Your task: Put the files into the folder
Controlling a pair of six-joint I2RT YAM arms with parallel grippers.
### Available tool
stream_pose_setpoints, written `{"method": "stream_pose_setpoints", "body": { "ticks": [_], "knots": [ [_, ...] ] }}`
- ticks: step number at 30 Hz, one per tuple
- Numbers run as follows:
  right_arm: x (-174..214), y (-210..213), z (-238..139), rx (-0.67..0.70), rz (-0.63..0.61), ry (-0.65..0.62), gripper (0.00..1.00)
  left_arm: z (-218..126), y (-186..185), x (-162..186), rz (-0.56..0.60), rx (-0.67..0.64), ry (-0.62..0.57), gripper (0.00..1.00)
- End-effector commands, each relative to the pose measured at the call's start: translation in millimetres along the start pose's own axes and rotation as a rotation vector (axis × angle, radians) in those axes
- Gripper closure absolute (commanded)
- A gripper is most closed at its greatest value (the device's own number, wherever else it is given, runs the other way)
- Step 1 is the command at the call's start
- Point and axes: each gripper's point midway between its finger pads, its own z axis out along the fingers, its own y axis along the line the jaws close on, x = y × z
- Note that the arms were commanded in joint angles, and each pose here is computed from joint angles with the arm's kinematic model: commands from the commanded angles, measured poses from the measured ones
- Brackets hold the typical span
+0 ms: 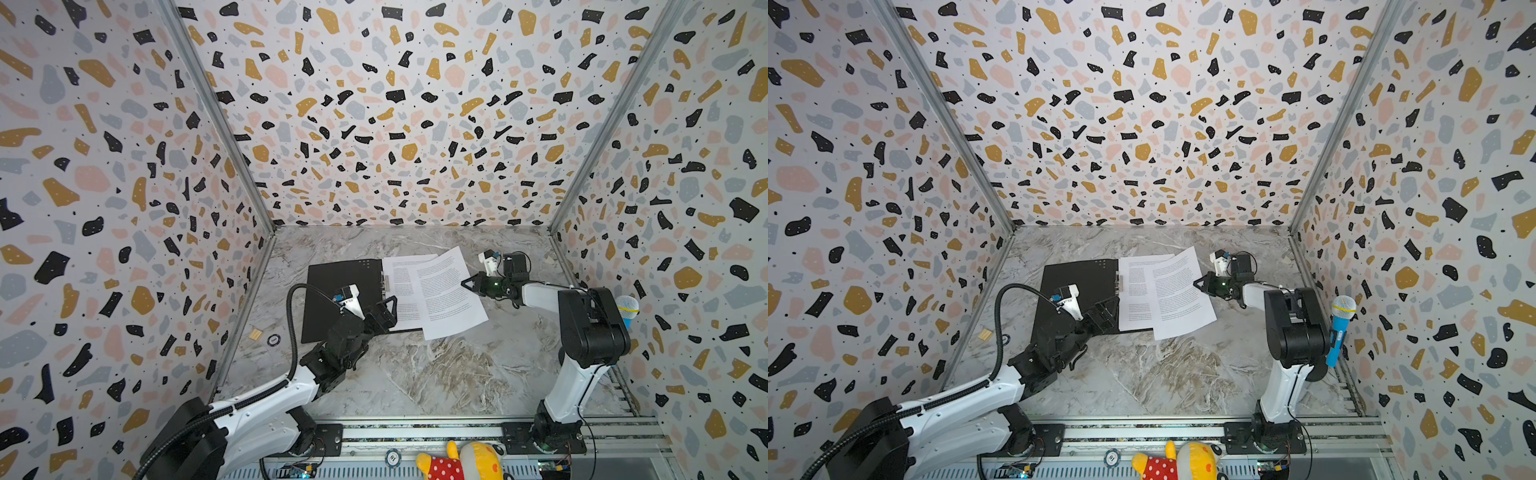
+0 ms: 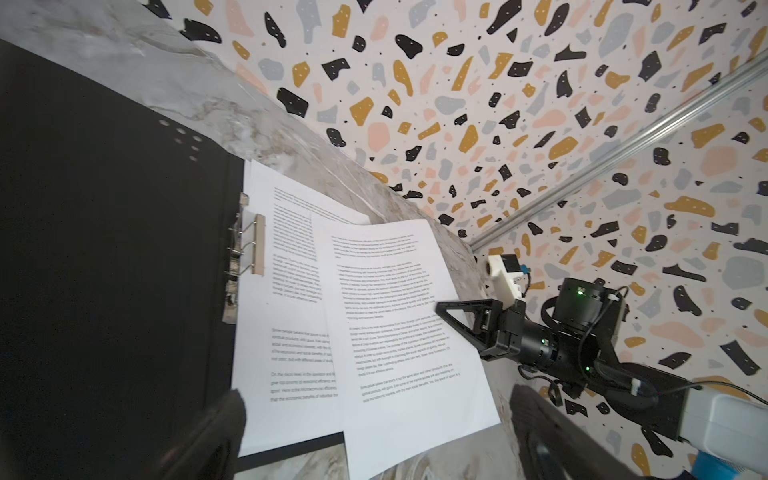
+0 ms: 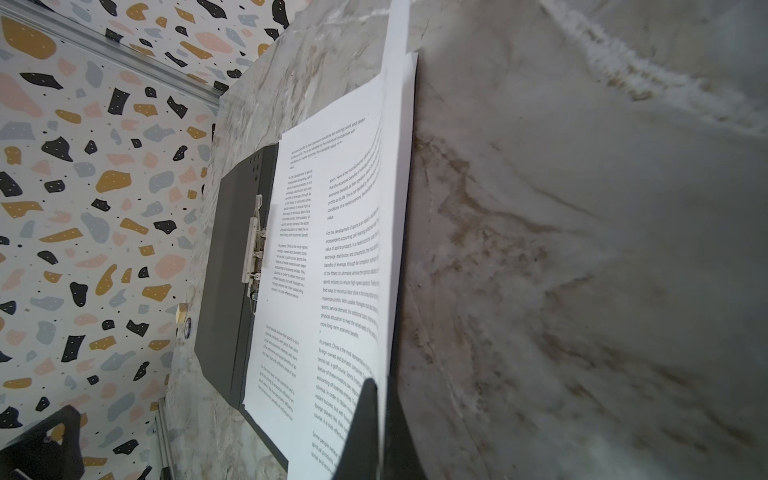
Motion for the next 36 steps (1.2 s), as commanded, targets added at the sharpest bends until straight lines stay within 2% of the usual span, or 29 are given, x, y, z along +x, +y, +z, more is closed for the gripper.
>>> {"method": "stream_pose_setpoints", "body": {
  "ticks": [1,8,10,17,36],
  "knots": [
    [-8,10,-8,-0.003,-0.041,-0.036,1.00,-6,18,-9,0.021,-0.057,-0.035,0.01],
    [-11,11,-8,-0.006,-0.021,-0.059,1.00,-15,55,-13,0.014,-0.153,-0.073,0.00],
    [-12,12,-7,-0.013,-0.014,-0.063,1.00,-15,62,-12,-0.013,-0.167,-0.072,0.01],
    [-14,24,7,-0.041,-0.004,-0.056,1.00,-8,77,-7,-0.006,-0.203,-0.034,0.01],
    [-23,46,57,-0.072,0.042,-0.043,1.00,12,78,6,0.026,-0.159,0.047,0.00]
  ]
}}
